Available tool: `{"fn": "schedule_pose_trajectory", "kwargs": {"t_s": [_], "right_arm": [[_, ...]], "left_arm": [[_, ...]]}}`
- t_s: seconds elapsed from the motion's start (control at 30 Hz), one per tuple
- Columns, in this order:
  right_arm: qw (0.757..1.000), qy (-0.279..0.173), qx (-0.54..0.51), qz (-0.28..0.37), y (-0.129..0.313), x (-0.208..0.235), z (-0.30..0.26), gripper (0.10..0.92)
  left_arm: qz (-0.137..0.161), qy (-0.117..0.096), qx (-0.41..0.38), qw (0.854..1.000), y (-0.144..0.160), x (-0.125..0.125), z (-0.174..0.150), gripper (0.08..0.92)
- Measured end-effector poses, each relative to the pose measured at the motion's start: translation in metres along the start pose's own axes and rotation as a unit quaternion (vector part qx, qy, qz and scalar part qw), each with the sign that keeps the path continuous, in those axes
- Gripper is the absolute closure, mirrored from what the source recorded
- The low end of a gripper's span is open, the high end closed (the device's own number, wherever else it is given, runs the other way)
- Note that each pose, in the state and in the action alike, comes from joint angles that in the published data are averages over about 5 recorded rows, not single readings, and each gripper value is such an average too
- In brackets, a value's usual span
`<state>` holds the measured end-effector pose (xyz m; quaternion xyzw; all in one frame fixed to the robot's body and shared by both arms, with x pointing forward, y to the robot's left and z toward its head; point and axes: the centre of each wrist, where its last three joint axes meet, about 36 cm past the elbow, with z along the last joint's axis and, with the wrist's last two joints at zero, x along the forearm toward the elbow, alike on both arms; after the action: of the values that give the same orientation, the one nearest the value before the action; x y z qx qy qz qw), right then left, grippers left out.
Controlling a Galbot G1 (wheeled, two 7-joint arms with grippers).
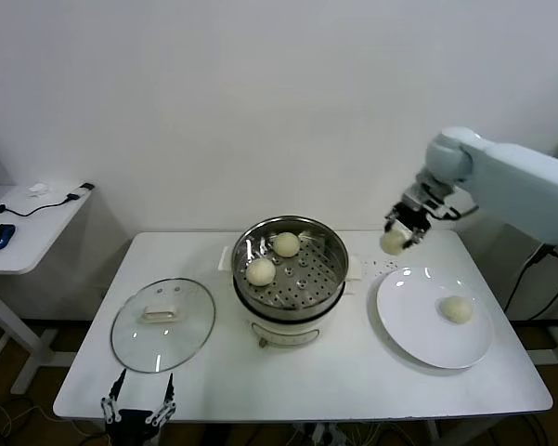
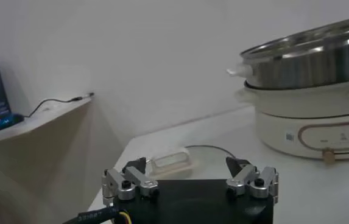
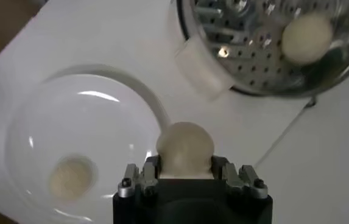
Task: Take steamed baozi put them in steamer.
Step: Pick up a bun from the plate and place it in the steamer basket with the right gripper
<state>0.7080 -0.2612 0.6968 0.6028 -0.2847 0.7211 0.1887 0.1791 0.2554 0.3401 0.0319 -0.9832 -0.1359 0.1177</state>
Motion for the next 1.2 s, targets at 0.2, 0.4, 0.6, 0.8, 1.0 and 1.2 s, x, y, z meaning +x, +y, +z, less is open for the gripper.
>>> {"fn": "schedule_pose_trajectory", "kwargs": {"t_s": [0.2, 0.4, 0.6, 0.8, 1.0, 1.2], "right_arm": [[0.987, 0.016, 0.16, 0.0, -0.071, 0.019, -0.061, 0.454], [0.962, 0.01, 0.274, -0.016, -0.114, -0.001, -0.123, 0.454], [0.941, -0.009, 0.338, -0.035, -0.134, -0.035, -0.168, 0.454], [0.927, -0.03, 0.371, -0.048, -0.14, -0.065, -0.195, 0.454], [0.92, -0.05, 0.385, -0.06, -0.137, -0.088, -0.21, 0.454], [0.916, -0.066, 0.39, -0.063, -0.135, -0.102, -0.219, 0.452]], "left_arm": [[0.003, 0.0, -0.001, 1.0, -0.003, -0.001, 0.001, 0.177], [0.004, -0.003, -0.001, 1.0, -0.004, -0.004, -0.001, 0.177], [0.004, -0.001, -0.001, 1.0, -0.004, -0.004, 0.0, 0.177], [0.002, 0.001, -0.001, 1.0, -0.003, -0.005, 0.001, 0.177], [0.0, -0.001, 0.0, 1.0, -0.002, -0.011, -0.001, 0.177], [0.0, -0.001, -0.001, 1.0, -0.002, -0.015, -0.001, 0.177]]}}
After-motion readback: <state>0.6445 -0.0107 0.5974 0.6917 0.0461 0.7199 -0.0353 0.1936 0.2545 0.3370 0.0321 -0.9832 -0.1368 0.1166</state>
